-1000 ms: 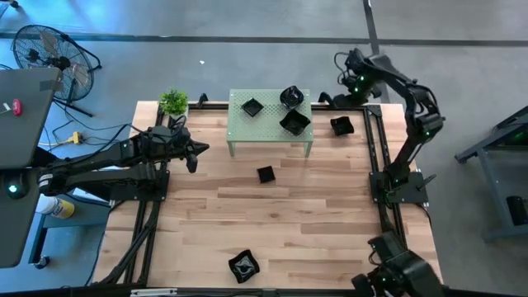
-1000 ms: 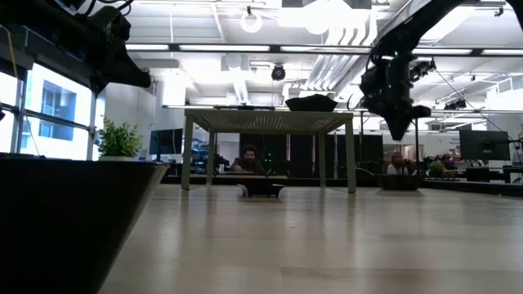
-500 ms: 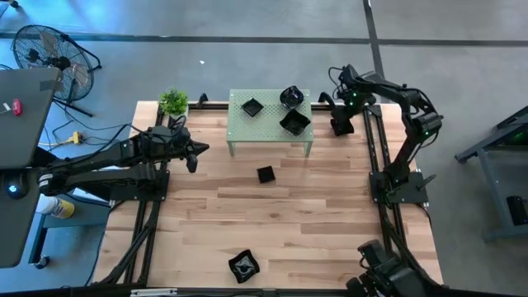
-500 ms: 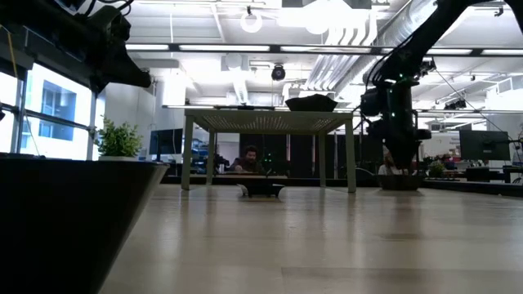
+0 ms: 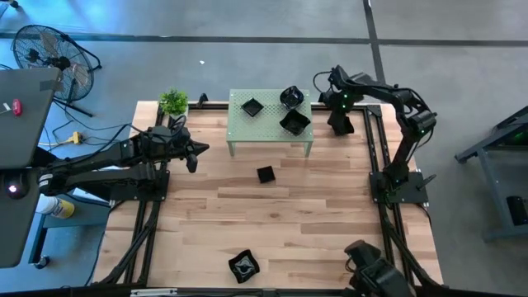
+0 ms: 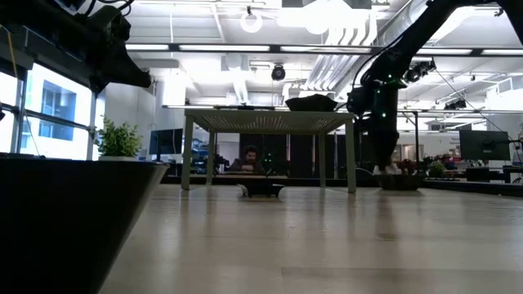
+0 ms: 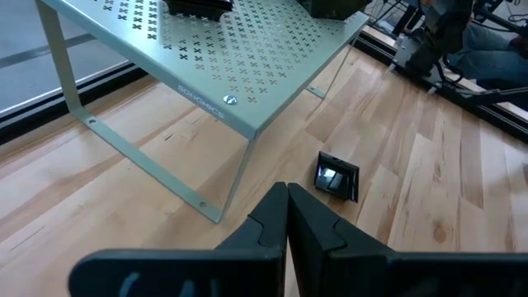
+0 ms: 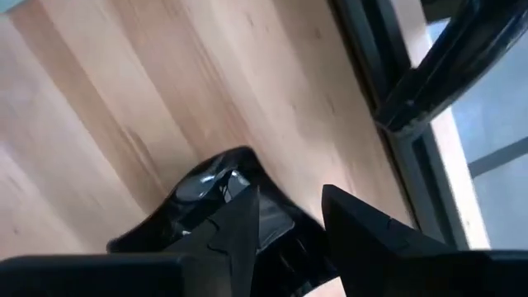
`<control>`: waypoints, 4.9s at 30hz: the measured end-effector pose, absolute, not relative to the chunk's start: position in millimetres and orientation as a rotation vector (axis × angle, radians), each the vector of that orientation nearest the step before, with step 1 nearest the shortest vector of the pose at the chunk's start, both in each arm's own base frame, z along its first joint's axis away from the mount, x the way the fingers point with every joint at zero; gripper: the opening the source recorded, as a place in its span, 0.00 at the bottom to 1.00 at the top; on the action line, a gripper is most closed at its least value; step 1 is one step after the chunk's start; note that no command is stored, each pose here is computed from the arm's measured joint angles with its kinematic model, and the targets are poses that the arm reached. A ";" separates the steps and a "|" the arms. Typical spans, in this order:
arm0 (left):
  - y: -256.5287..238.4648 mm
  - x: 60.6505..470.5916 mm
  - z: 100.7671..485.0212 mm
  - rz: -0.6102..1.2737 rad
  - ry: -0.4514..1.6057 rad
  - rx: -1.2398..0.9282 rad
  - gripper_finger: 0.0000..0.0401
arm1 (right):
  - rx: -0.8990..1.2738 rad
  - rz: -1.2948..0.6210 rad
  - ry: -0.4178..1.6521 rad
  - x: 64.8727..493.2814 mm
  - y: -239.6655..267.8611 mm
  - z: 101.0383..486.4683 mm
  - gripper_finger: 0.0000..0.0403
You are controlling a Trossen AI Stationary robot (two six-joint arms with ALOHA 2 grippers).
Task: Pick & Place Mini shaped plates
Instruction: Stack the black distorted square plate on top of the black distorted square plates on the shelf, then stack the black square plate on top of the black square plates on the shelf
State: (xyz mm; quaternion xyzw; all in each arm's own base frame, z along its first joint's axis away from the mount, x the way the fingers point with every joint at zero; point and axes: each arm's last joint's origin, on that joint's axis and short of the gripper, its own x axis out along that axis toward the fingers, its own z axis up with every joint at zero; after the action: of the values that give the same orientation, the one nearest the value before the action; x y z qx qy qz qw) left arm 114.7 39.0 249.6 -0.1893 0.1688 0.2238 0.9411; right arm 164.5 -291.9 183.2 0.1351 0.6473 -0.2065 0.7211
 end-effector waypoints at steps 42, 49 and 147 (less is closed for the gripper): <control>38.2 114.8 249.0 0.432 0.356 -0.389 0.00 | 0.647 -0.432 1.432 157.0 -272.9 216.4 0.02; 38.3 114.7 249.0 0.434 0.355 -0.388 0.00 | 0.750 -0.536 1.339 148.9 -254.5 279.0 0.01; 35.4 123.1 229.5 0.240 0.356 -0.364 0.00 | 0.923 -0.704 0.620 357.6 -5.7 115.0 0.25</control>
State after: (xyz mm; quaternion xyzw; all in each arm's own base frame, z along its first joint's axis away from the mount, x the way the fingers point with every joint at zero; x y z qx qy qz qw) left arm 123.1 35.4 229.5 -0.1794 0.1755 0.1186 0.9607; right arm 357.6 -5.7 115.0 0.4289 0.2879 -0.3271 0.7913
